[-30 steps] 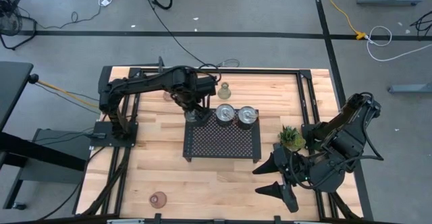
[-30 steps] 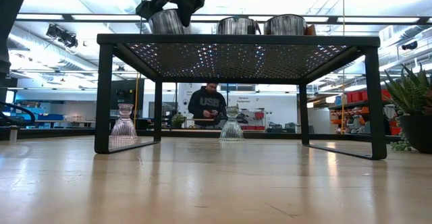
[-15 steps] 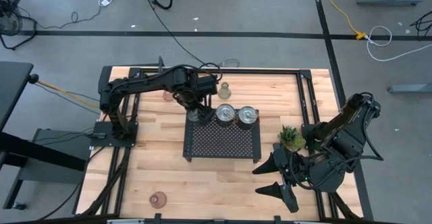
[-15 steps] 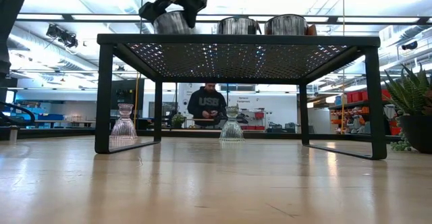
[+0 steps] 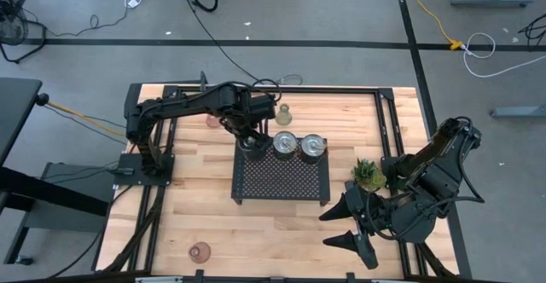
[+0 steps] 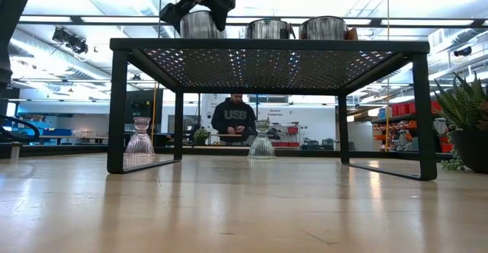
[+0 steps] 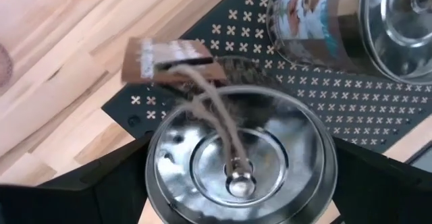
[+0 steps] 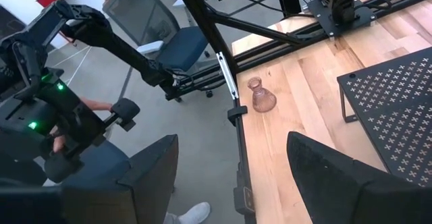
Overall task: Pick & Place candle stick holders
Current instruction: Put the brown scented candle on the shelf aligned with the other scented candles
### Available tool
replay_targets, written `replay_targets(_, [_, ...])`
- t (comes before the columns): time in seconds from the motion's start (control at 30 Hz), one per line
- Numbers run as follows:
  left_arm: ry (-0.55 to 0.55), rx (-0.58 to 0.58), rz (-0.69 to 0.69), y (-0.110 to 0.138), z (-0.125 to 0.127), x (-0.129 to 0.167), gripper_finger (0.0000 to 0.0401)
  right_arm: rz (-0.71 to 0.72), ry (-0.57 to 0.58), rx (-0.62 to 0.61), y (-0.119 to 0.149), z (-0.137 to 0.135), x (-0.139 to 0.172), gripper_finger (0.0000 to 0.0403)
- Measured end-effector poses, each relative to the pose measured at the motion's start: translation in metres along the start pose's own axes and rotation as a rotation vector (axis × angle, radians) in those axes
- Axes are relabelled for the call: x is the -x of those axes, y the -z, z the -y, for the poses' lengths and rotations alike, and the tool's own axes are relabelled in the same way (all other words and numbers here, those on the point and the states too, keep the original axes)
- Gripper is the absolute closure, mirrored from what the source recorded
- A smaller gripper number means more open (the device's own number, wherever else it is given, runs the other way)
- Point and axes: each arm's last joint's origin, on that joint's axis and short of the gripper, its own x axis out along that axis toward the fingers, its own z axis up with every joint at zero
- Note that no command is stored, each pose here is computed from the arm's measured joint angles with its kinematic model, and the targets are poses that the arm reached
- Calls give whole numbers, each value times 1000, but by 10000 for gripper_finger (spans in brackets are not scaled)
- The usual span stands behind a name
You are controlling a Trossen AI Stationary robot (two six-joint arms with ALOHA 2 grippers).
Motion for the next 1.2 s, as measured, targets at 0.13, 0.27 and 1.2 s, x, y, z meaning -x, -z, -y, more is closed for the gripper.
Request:
replay_targets(0.13, [9,-1,-8,1,1,0,15,0,0,0,0,0,0,128])
replay_targets(0.27, [7,-1,0,0,1,0,15,0,0,7,0,0,0,128])
replay_targets(1.2, [46,-34,64,-6,5,0,14,0,0,15,0,0,0,128])
